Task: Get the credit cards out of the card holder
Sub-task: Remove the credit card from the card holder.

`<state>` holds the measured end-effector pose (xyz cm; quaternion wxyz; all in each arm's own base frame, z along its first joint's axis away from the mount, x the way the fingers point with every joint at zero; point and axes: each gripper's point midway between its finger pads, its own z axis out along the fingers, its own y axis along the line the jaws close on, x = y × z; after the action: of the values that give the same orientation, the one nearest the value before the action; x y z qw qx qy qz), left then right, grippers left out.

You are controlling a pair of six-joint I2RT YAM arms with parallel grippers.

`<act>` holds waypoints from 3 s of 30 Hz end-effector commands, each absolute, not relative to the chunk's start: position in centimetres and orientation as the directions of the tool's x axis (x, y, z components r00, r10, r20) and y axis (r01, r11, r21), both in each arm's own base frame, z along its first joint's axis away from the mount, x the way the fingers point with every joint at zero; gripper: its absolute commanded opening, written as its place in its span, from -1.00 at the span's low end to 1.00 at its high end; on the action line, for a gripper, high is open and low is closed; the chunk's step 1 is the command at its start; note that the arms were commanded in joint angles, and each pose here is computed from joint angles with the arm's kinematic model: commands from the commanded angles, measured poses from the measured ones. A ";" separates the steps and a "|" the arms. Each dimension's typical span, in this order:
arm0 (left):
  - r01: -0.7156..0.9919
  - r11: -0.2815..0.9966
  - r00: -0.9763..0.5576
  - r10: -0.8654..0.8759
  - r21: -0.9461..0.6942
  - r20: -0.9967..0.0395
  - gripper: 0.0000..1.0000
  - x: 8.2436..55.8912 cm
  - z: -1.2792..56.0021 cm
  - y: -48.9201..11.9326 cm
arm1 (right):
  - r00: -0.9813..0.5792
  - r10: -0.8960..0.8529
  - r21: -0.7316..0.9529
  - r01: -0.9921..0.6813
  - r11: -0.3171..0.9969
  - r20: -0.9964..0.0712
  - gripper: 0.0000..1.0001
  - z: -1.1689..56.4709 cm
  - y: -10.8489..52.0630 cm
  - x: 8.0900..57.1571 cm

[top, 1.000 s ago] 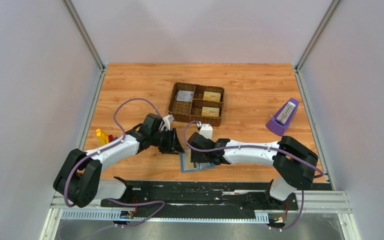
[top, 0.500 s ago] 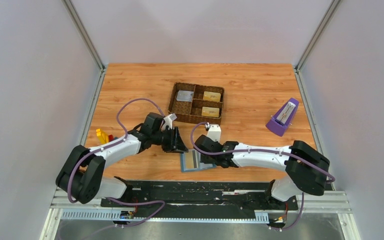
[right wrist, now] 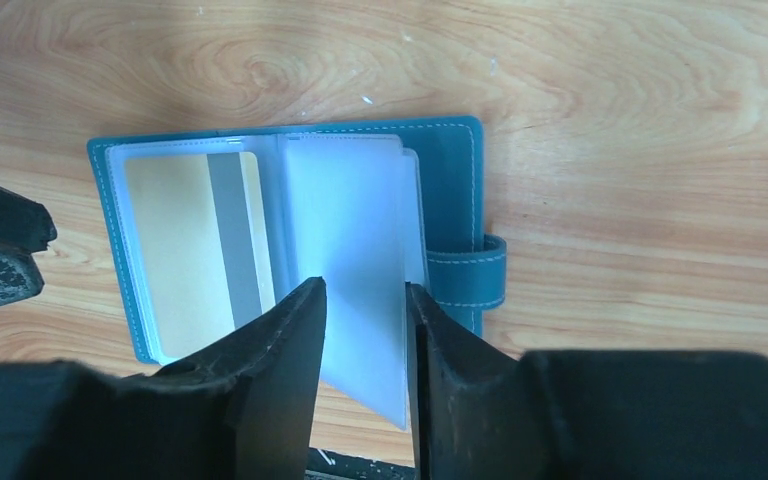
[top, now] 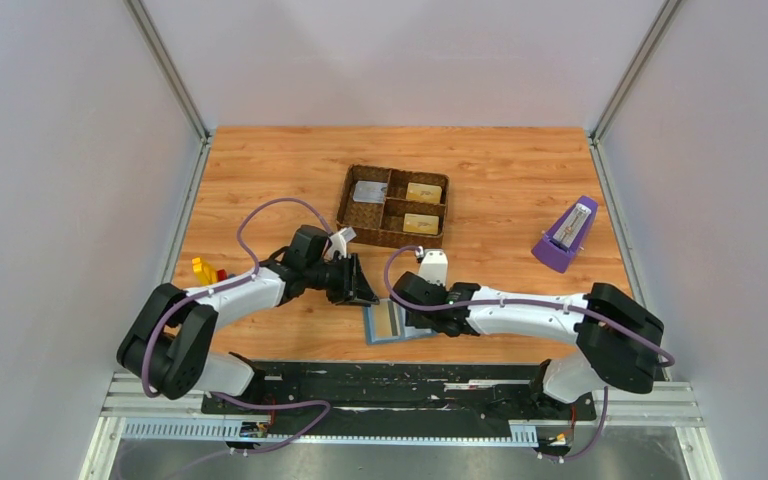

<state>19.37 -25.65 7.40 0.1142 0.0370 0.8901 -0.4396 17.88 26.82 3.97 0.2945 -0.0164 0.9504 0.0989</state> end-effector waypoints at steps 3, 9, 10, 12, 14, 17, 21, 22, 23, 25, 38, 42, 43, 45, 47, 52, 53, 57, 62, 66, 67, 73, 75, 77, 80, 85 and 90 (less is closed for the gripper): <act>0.189 0.579 -0.967 -0.029 -0.793 -0.253 -0.17 19.6 7.8 -26.3 | -0.793 0.048 0.169 -0.070 0.983 -0.607 -0.24 6.8 26.5 18.9; 0.194 0.571 -0.967 -0.028 -0.798 -0.255 -0.17 19.6 7.8 -26.6 | -0.788 0.046 0.113 -0.030 0.993 -0.614 -0.14 7.5 25.5 19.2; 0.195 0.570 -0.966 -0.028 -0.798 -0.256 -0.17 19.6 7.9 -26.6 | -0.786 0.046 0.103 -0.023 0.994 -0.616 -0.12 7.6 25.3 19.2; 0.196 0.569 -0.966 -0.027 -0.798 -0.256 -0.17 19.6 7.9 -26.7 | -0.782 0.047 0.096 -0.016 0.995 -0.621 -0.09 8.3 25.1 19.3; 0.197 0.569 -0.966 -0.024 -0.798 -0.256 -0.17 19.6 7.8 -26.7 | -0.778 0.050 0.106 -0.022 0.994 -0.627 -0.08 9.3 25.2 19.4; 0.195 0.571 -0.967 -0.022 -0.798 -0.252 -0.17 19.5 7.6 -26.8 | -0.769 0.053 0.148 -0.055 0.987 -0.637 -0.20 11.1 25.9 19.4; 0.190 0.569 -0.969 -0.021 -0.800 -0.245 -0.17 19.6 7.3 -27.0 | -0.762 0.032 0.269 -0.189 0.945 -0.647 -0.38 13.6 28.7 19.0; 0.188 0.568 -0.970 -0.021 -0.801 -0.243 -0.17 19.7 7.2 -27.0 | -0.762 0.027 0.315 -0.234 0.920 -0.647 -0.41 14.2 29.7 18.7; 0.187 0.567 -0.970 -0.021 -0.802 -0.241 -0.17 19.7 7.1 -27.0 | -0.763 0.023 0.354 -0.273 0.894 -0.646 -0.43 14.4 30.6 18.4; 0.186 0.567 -0.970 -0.022 -0.802 -0.240 -0.18 19.7 7.0 -27.1 | -0.767 0.026 0.418 -0.322 0.849 -0.642 -0.45 14.6 32.2 17.9; 0.159 0.627 -0.971 -0.039 -0.762 -0.235 -0.28 19.5 5.9 -26.0 | -0.850 -0.020 0.521 -0.341 0.783 -0.527 -0.52 8.9 32.2 17.9; 0.145 0.656 -0.973 -0.041 -0.741 -0.226 -0.36 19.2 5.3 -25.4 | -0.876 -0.002 0.577 -0.319 0.752 -0.482 -0.52 7.9 31.5 18.0; 0.143 0.661 -0.974 -0.040 -0.737 -0.225 -0.38 19.1 5.3 -25.3 | -0.878 0.005 0.591 -0.318 0.741 -0.478 -0.52 7.8 31.4 18.1; 0.143 0.666 -0.974 -0.038 -0.732 -0.224 -0.44 18.9 5.1 -25.2 | -0.881 0.006 0.606 -0.319 0.729 -0.472 -0.54 7.4 31.1 18.2; 0.139 0.670 -0.975 -0.037 -0.729 -0.219 -0.50 18.8 4.8 -25.1 | -0.885 0.006 0.613 -0.318 0.723 -0.465 -0.58 7.1 30.8 18.2; 0.125 0.686 -0.978 -0.037 -0.717 -0.206 -0.58 18.6 3.9 -24.9 | -0.897 0.021 0.649 -0.303 0.698 -0.441 -0.60 6.5 30.5 18.5; 0.122 0.689 -0.978 -0.037 -0.715 -0.203 -0.58 18.6 3.8 -24.9 | -0.901 0.020 0.656 -0.299 0.693 -0.432 -0.60 6.3 30.5 18.4; 0.118 0.694 -0.980 -0.036 -0.710 -0.198 -0.60 18.6 3.5 -24.8 | -0.916 0.011 0.682 -0.291 0.671 -0.402 -0.60 5.7 30.5 18.2; 0.111 0.704 -0.981 -0.035 -0.701 -0.191 -0.62 18.5 3.0 -24.7 | -0.922 0.015 0.686 -0.278 0.672 -0.388 -0.60 5.0 30.4 18.3; 0.105 0.722 -0.983 -0.031 -0.684 -0.183 -0.66 18.4 2.4 -24.4 | -0.928 0.014 0.692 -0.268 0.671 -0.372 -0.59 4.5 30.5 18.3; 0.103 0.726 -0.983 -0.029 -0.680 -0.181 -0.68 18.3 2.3 -24.3 | -0.930 0.014 0.691 -0.264 0.673 -0.368 -0.59 4.4 30.5 18.3; 0.096 0.734 -0.984 -0.032 -0.672 -0.176 -0.72 18.2 2.0 -24.1 | -0.932 0.022 0.685 -0.249 0.685 -0.361 -0.58 3.9 30.2 18.4; 0.095 0.736 -0.984 -0.032 -0.670 -0.174 -0.72 18.2 1.9 -24.1 | -0.934 0.024 0.683 -0.244 0.689 -0.358 -0.58 3.7 30.2 18.5; 0.094 0.737 -0.985 -0.031 -0.670 -0.172 -0.72 18.2 1.8 -24.1 | -0.935 0.025 0.682 -0.240 0.690 -0.354 -0.57 3.6 30.2 18.5; 0.091 0.738 -0.985 -0.032 -0.669 -0.170 -0.72 18.2 1.7 -24.1 | -0.937 0.026 0.680 -0.234 0.694 -0.348 -0.57 3.4 30.3 18.6; 0.087 0.739 -0.986 -0.033 -0.668 -0.165 -0.72 18.2 1.4 -24.1 | -0.940 0.025 0.677 -0.227 0.700 -0.342 -0.57 3.1 30.2 18.6; 0.082 0.740 -0.987 -0.035 -0.668 -0.159 -0.72 18.1 1.1 -24.1 | -0.939 0.011 0.698 -0.248 0.672 -0.345 -0.60 3.4 30.7 18.3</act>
<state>18.37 -24.38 2.05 0.0800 0.0059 0.9253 -0.3706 17.89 29.99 2.79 0.1540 -0.0600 0.9113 0.3771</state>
